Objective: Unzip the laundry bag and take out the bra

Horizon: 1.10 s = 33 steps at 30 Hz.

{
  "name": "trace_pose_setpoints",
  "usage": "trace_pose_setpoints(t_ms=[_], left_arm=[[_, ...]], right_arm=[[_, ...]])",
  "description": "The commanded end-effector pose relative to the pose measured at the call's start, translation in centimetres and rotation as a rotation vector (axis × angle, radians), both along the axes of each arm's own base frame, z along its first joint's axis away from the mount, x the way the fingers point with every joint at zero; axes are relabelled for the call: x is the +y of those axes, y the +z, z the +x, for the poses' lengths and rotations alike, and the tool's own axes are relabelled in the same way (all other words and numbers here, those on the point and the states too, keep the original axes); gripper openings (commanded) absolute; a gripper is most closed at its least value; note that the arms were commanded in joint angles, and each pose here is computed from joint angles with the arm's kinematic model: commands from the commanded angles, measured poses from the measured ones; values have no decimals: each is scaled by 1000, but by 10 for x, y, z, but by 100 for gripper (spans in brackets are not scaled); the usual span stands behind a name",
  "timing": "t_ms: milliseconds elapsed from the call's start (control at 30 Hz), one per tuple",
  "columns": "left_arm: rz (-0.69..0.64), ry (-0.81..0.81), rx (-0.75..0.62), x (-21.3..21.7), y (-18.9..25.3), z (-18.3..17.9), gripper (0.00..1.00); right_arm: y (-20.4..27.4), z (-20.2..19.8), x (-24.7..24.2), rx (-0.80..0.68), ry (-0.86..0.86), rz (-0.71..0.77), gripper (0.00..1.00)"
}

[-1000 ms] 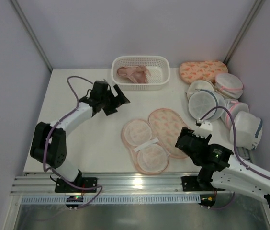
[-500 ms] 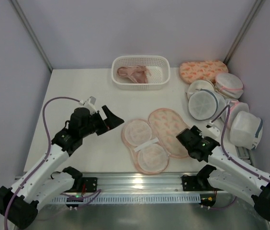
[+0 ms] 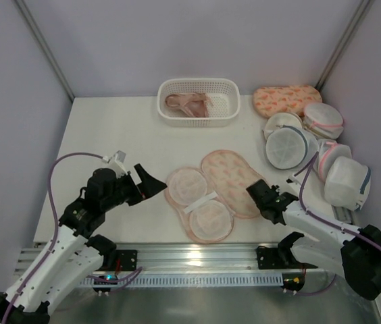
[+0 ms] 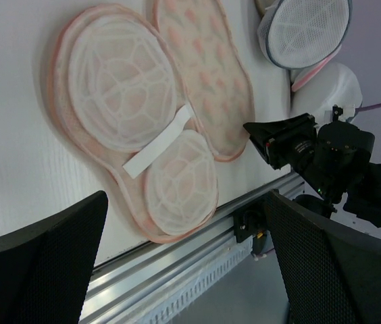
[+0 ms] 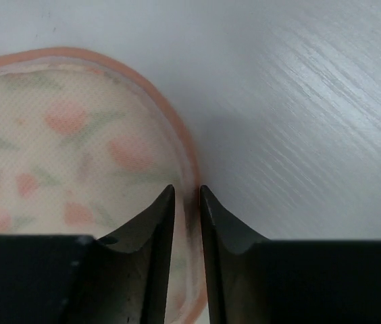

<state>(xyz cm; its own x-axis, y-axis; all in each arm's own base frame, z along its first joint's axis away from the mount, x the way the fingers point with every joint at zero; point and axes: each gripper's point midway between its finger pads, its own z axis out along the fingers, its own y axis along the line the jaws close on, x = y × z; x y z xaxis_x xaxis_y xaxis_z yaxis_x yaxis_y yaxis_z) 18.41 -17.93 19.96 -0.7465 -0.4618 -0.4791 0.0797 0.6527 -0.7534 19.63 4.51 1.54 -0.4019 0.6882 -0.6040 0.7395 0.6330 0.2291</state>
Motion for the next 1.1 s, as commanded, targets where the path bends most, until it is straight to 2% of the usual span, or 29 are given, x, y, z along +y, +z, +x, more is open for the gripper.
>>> trace_pose_setpoints(t_ms=[0, 200, 367, 567, 633, 667, 800, 833, 933, 1067], left_arm=[[16, -14, 40, 2, -12, -9, 100], [17, -19, 52, 2, -16, -12, 99], [26, 0, 43, 6, -14, -12, 99], [32, 40, 20, 15, -8, -13, 99], [35, 46, 22, 17, -9, -15, 100], [40, 55, 25, 19, -10, -15, 99], [52, 89, 19, 27, -10, -17, 99], [52, 101, 18, 29, -10, -17, 100], [60, 139, 5, 38, -8, -20, 100], [63, 172, -4, 47, -7, -24, 100]], right_arm=[[-5, 10, 11, -58, 0, 73, 24], [8, 17, 17, -150, 89, 93, 4], [51, 33, 38, -304, 283, 115, 4], [122, 42, 92, -495, 674, 49, 4], [139, 40, 122, -544, 837, 40, 4], [143, 33, 144, -565, 944, 82, 4], [157, 15, 213, -606, 1256, 133, 4], [142, 3, 233, -566, 1358, 126, 4], [147, -15, 273, -589, 1506, 127, 4], [123, -65, 335, -510, 1796, 125, 4]])
